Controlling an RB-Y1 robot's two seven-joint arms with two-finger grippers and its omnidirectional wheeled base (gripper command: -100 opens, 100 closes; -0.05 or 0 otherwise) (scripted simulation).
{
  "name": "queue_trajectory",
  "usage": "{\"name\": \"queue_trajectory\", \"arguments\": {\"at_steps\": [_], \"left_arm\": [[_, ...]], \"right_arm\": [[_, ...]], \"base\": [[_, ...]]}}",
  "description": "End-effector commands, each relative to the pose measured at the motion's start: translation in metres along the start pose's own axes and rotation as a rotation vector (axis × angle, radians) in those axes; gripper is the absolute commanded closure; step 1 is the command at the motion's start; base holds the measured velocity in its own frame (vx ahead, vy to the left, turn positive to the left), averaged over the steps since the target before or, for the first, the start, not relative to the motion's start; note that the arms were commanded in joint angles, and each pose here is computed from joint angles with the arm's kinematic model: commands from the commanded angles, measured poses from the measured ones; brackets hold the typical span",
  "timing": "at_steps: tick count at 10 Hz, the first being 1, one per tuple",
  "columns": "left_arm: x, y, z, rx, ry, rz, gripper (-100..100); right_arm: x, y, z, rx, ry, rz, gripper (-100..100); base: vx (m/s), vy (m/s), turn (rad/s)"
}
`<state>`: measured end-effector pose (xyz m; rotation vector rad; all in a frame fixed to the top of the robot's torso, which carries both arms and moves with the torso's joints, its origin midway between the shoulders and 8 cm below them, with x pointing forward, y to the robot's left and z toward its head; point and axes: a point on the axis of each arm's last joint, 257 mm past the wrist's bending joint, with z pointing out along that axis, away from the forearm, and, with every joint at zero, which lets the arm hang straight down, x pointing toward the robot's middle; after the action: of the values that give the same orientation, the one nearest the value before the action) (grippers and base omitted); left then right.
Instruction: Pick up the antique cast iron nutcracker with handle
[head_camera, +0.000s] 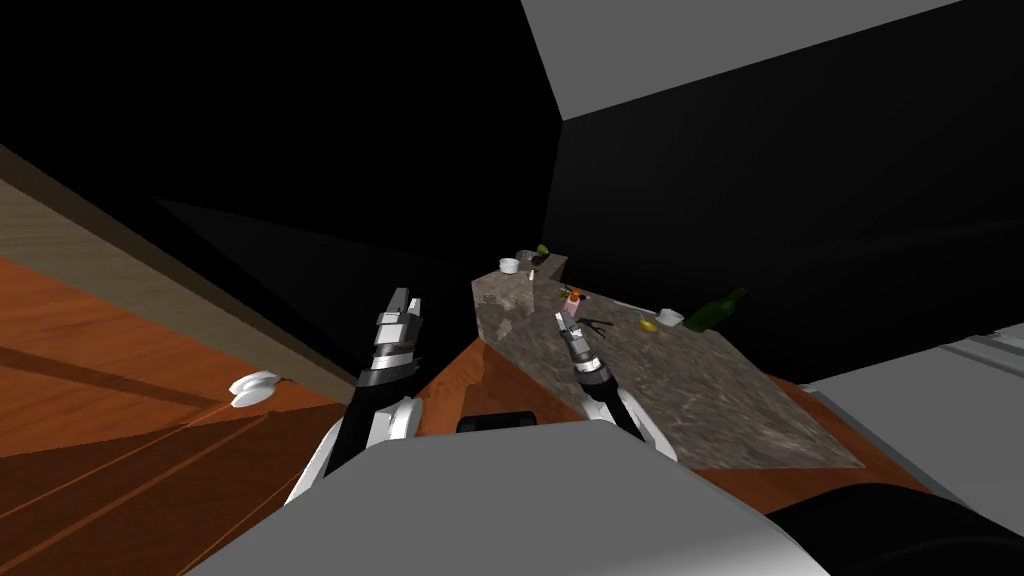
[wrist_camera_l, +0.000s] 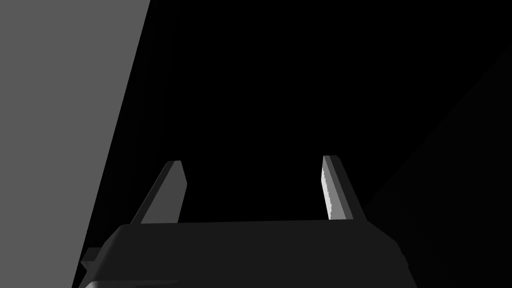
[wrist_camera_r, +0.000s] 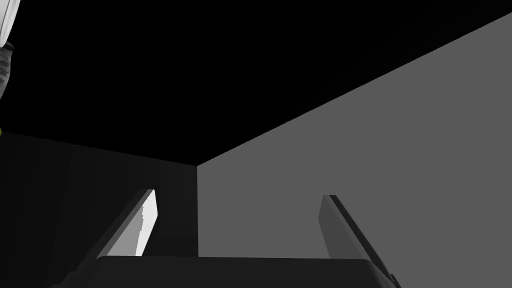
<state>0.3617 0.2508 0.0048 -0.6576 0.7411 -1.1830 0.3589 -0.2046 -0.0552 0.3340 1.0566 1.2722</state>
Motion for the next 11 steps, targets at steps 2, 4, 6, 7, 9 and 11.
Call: {"name": "queue_trajectory", "arguments": {"at_steps": [2, 4, 6, 7, 9, 11], "left_arm": [[0.000, 0.000, 0.000, 0.000, 0.000, 0.000, 0], [0.000, 0.000, 0.000, 0.000, 0.000, 0.000, 0], [0.000, 0.000, 0.000, 0.000, 0.000, 0.000, 0], [0.000, 0.000, 0.000, 0.000, 0.000, 0.000, 0], [0.000, 0.000, 0.000, 0.000, 0.000, 0.000, 0], [0.000, 0.000, 0.000, 0.000, 0.000, 0.000, 0]], "right_arm": [[0.028, -0.033, -0.014, 0.053, 0.133, -0.086, -100], [0.042, -0.058, -0.027, 0.096, 0.213, -0.140, -100], [0.052, -0.081, -0.042, 0.133, 0.290, -0.191, -100], [0.052, -0.085, -0.045, 0.142, 0.298, -0.194, -100], [0.059, -0.108, -0.061, 0.176, 0.377, -0.249, -100], [0.064, -0.132, -0.079, 0.211, 0.459, -0.306, -100]], "base": [[-0.115, 0.147, 0.156], [-0.088, 0.108, 0.072], [-0.053, 0.091, 0.098], [-0.052, 0.066, 0.068], [-0.057, 0.065, 0.103], [-0.040, 0.071, 0.104]]}}
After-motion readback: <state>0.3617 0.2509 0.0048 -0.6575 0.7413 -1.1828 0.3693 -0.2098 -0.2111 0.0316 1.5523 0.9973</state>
